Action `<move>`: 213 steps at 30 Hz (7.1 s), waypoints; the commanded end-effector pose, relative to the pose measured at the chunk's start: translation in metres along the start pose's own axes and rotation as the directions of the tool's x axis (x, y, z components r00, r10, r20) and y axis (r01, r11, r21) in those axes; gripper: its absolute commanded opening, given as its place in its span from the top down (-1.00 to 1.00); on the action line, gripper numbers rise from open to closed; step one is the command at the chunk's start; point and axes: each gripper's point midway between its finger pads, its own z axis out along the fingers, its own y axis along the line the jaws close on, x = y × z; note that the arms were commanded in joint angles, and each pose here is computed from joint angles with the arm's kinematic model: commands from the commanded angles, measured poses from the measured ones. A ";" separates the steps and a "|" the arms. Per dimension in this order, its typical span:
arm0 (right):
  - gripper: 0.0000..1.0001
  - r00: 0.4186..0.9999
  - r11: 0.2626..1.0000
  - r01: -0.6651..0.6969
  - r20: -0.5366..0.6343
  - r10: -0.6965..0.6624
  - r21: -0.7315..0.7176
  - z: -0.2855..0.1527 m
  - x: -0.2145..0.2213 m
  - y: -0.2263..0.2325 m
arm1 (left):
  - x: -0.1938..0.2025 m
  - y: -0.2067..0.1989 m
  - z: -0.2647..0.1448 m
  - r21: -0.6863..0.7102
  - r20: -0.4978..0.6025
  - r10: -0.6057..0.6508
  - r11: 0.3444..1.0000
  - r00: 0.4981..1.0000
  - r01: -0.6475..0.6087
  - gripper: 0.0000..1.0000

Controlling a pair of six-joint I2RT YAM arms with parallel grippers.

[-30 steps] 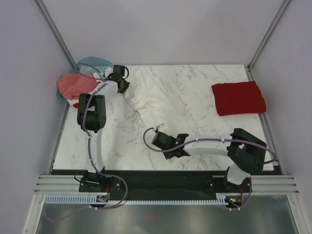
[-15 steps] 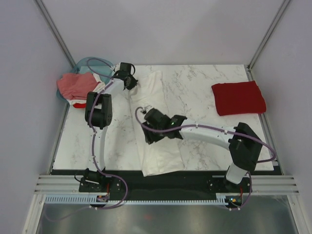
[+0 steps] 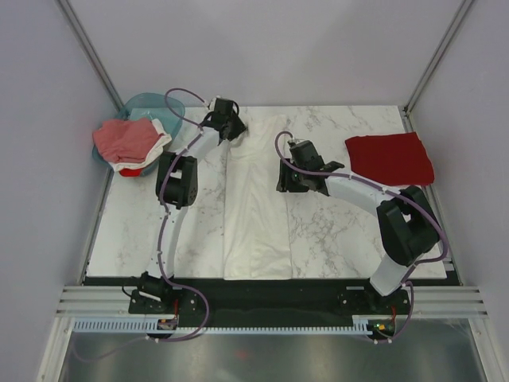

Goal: Fold and stack the t-shirts
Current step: Fold the tshirt

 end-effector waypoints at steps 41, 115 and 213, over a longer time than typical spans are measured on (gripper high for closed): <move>-0.09 0.978 0.997 0.017 -0.205 -0.031 -0.069 -0.083 0.201 0.004 | 0.242 0.157 -0.368 0.085 -0.354 0.261 0.965 0.898 -0.248 -0.71; 1.00 0.999 0.996 -0.031 0.035 0.034 -0.084 -0.048 0.013 0.037 | 0.150 0.056 -0.337 0.133 -0.297 0.199 0.977 0.934 -0.166 0.96; 0.12 0.973 0.973 -0.227 -0.028 0.228 0.036 0.007 0.063 -0.072 | 0.175 0.076 -0.264 0.147 -0.325 0.293 0.955 0.899 -0.258 -0.44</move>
